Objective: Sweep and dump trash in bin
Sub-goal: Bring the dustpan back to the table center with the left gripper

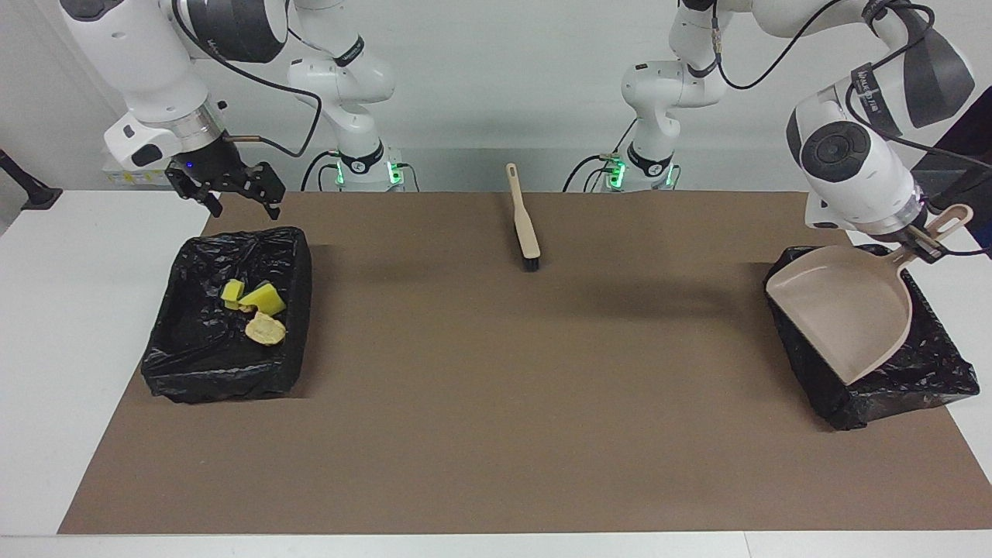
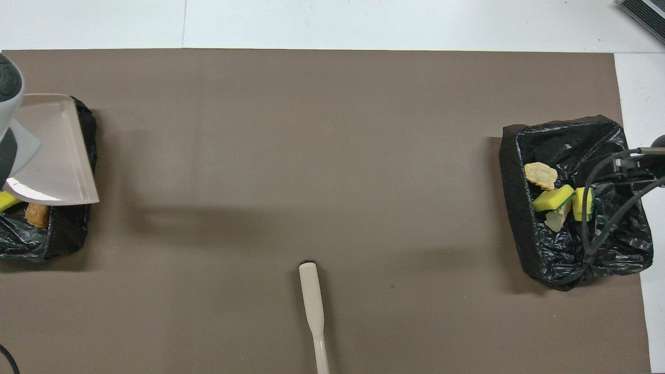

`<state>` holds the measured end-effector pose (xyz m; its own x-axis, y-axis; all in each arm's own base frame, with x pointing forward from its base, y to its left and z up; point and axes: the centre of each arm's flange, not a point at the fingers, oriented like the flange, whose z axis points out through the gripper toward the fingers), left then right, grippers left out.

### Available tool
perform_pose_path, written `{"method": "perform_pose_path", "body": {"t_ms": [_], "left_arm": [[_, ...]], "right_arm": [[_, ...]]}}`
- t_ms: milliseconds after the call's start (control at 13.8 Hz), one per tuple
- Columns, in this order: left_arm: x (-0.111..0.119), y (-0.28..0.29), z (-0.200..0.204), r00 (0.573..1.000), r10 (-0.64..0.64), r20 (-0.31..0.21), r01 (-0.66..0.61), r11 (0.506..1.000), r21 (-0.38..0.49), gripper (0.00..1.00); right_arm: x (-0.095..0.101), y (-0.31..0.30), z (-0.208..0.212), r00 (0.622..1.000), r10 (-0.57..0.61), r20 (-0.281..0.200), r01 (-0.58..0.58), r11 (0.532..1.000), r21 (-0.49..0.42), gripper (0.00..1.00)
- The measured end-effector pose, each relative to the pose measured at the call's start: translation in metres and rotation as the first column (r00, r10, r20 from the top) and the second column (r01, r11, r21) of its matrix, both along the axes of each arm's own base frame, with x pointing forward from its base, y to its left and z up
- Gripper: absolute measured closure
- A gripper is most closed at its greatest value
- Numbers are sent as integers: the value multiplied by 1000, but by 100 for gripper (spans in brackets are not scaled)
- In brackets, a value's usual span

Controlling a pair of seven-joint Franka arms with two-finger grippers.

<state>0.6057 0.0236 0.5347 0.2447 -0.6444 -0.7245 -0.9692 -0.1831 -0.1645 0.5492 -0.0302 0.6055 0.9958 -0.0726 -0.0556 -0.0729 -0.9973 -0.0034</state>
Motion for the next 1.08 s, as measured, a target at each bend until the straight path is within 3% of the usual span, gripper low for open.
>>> {"method": "perform_pose_path", "body": {"t_ms": [145, 289, 651, 940, 1085], "left_arm": [[-3, -26, -8, 995, 82, 49, -75, 989, -129, 69], [-9, -57, -16, 983, 173, 59, -153, 956, -249, 69], [-29, -163, -30, 901, 415, 126, -333, 847, -414, 69], [-40, -237, -56, 722, 678, 140, -519, 664, -538, 69], [-42, -265, -67, 621, 776, 109, -586, 552, -593, 69]], "right_arm": [[0, -1, 0, 1000, -2, 0, 2, 1000, 0, 0], [0, -2, 0, 1000, -3, 0, 3, 1000, 0, 0], [0, -2, 0, 1000, -3, 0, 3, 1000, 0, 0], [0, -2, 0, 1000, -3, 0, 3, 1000, 0, 0], [0, -2, 0, 1000, -3, 0, 3, 1000, 0, 0]]}}
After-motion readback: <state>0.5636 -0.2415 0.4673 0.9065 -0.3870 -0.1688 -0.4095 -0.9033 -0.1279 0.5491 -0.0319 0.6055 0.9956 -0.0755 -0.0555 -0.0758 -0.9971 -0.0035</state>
